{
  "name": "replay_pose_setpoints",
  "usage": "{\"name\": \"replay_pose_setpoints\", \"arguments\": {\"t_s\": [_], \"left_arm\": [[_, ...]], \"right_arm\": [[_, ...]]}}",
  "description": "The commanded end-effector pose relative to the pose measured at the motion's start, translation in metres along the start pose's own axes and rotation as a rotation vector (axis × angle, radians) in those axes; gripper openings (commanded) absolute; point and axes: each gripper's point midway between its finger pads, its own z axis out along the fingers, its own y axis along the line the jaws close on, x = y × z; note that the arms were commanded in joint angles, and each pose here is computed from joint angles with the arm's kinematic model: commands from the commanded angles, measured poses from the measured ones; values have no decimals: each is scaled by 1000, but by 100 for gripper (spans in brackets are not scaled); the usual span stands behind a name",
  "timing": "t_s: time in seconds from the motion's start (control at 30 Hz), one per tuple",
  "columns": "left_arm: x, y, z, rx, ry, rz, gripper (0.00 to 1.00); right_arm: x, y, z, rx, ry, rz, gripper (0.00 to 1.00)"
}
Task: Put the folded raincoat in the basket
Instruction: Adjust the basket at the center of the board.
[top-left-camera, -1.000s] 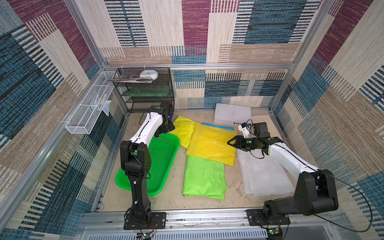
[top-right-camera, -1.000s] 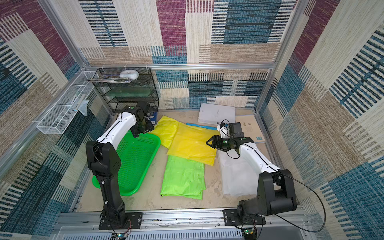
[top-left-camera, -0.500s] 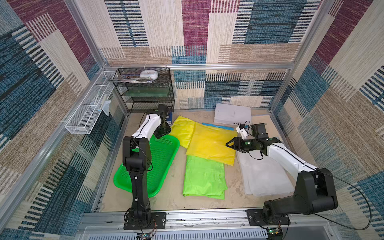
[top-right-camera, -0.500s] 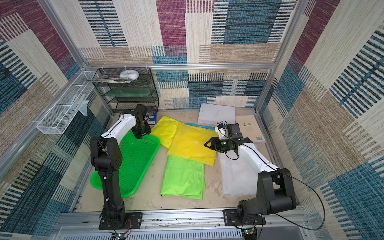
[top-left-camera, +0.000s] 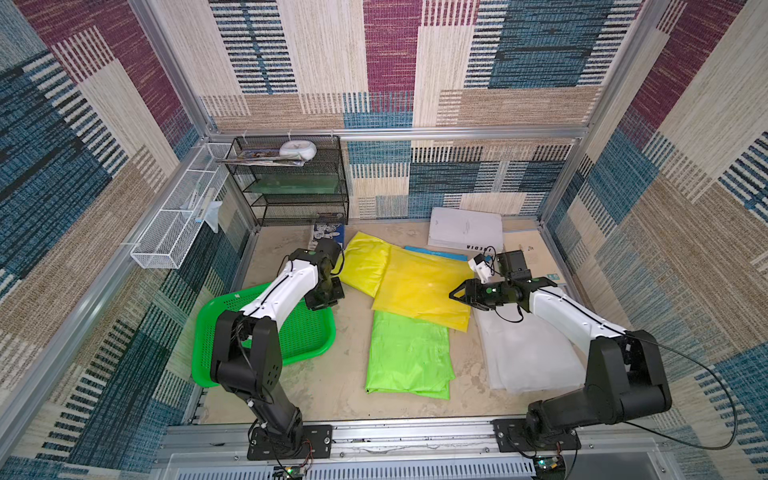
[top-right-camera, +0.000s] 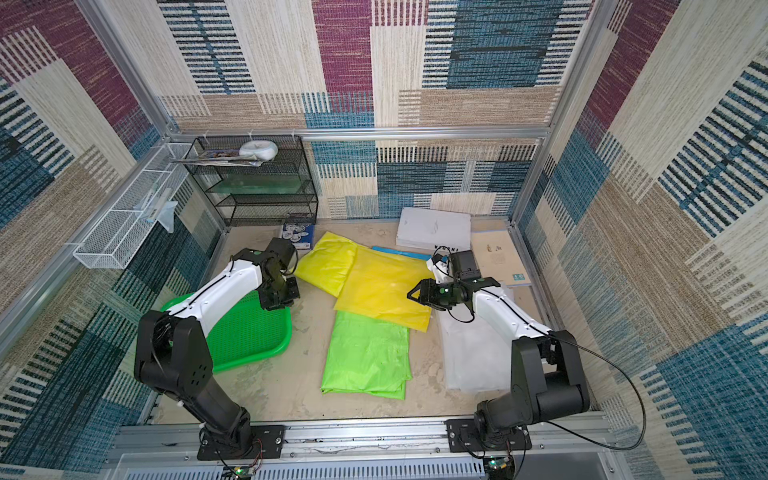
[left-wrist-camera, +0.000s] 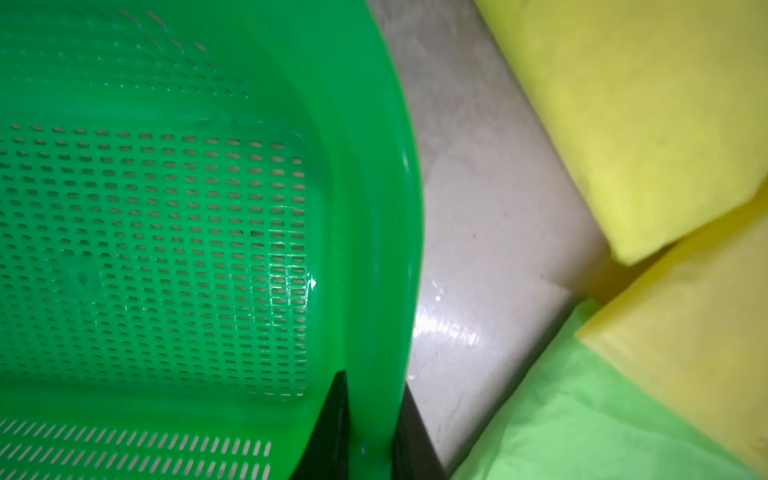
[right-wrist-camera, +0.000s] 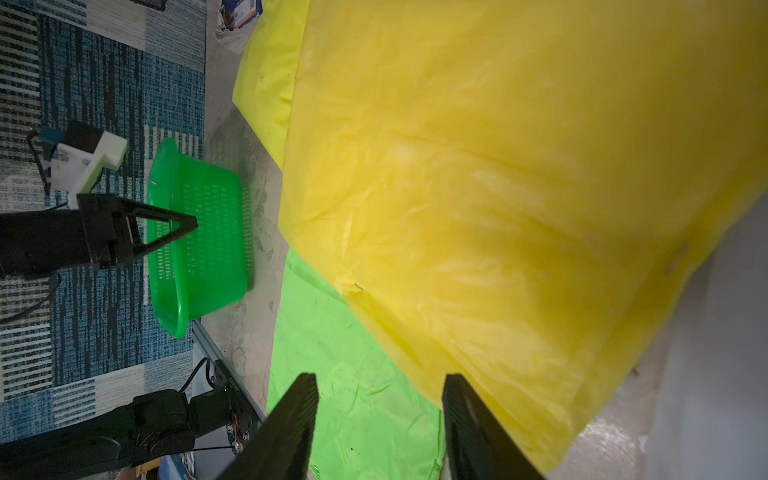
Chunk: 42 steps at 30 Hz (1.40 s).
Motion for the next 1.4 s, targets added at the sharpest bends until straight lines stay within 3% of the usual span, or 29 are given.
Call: {"name": "replay_pose_setpoints", "arguments": {"t_s": [0.0,0.17,0.4,0.57,0.73,0.8,0.9,0.93,1.1,1.27,1.37], "left_arm": [[38,-21,4,72,58,69,4],[81,-34,-1,101,78,190,7],[128,-93,-12,238,101,331,8],[142,-130,-17,236,104,330,10],[155,-156,-21,220,99,347,33],[156,-157,-25,215,98,354,54],[150,-148,-37,175,69,374,80],[147,-143,-42,162,59,384,83],[113,-133,-87,194,-7,435,84],[54,-143,-132,329,-95,461,79],[18,-155,-141,340,-182,517,78]], "right_arm": [[-4,2,0,2,-11,-19,54],[-4,-2,-2,25,-13,-21,54],[-6,-2,-3,35,-17,-24,54],[-6,-2,-4,44,-19,-23,54],[-7,-6,-5,72,-19,-21,56],[-9,-7,-7,85,-27,-23,57],[-12,-9,-10,107,-41,-25,60],[-13,-10,-10,117,-45,-25,61],[-18,-24,-13,171,-60,17,62],[-22,-41,-16,235,-65,68,58],[-25,-55,-17,282,-82,111,57]]}}
